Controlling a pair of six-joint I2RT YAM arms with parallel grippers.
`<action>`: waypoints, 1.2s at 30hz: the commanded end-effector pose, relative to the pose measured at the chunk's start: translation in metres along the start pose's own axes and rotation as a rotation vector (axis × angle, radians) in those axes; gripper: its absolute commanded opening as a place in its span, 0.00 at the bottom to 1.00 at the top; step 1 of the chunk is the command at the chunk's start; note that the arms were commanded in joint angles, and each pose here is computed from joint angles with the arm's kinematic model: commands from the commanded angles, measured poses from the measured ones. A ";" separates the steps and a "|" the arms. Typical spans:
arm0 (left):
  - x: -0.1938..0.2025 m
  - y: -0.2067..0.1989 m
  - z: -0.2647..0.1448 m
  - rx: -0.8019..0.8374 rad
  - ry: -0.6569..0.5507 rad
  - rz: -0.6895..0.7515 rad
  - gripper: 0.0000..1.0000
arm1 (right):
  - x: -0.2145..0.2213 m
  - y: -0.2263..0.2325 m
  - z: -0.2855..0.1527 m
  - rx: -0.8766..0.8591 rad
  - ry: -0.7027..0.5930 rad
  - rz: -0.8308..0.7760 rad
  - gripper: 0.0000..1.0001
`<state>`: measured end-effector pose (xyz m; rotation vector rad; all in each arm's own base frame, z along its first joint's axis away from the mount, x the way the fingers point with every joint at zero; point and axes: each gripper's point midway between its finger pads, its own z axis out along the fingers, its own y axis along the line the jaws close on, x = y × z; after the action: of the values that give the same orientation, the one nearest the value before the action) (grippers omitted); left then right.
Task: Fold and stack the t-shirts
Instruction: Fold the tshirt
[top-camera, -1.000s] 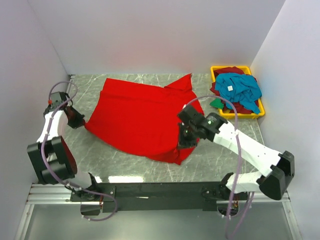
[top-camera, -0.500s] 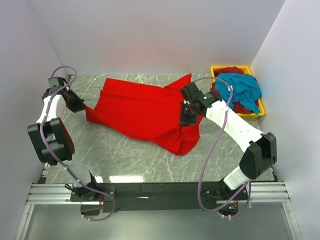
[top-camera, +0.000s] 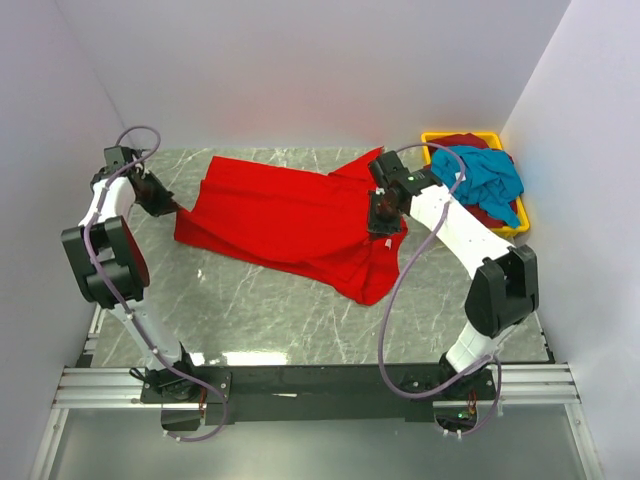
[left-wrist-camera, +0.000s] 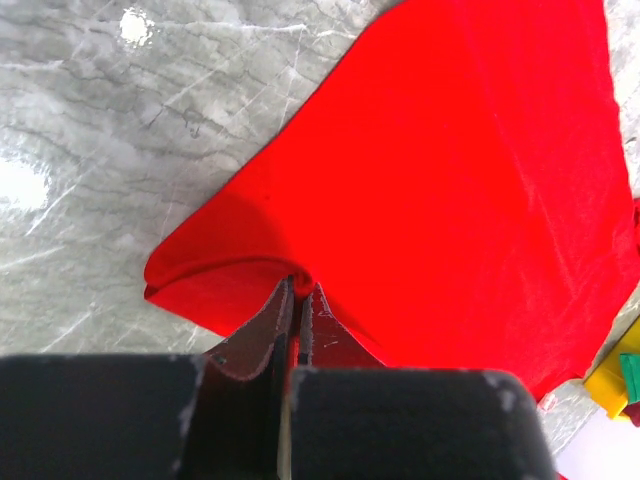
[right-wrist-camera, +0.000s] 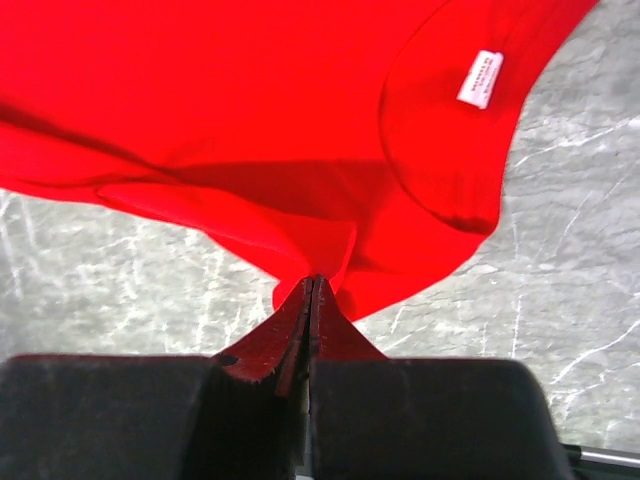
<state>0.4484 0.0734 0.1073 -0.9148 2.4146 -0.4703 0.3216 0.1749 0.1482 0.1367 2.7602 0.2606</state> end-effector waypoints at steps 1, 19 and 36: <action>-0.010 -0.014 -0.001 0.040 -0.005 0.046 0.01 | -0.026 -0.006 -0.006 0.021 -0.075 -0.011 0.00; -0.012 -0.019 0.032 0.005 0.034 0.060 0.01 | -0.066 -0.017 0.015 0.073 -0.101 0.001 0.00; -0.016 -0.014 0.047 -0.016 0.046 0.053 0.04 | -0.092 -0.028 0.035 0.163 -0.106 0.018 0.00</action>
<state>0.4818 0.0629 0.0733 -0.8726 2.5082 -0.4768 0.4045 0.1509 0.1300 0.1878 2.7189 0.0762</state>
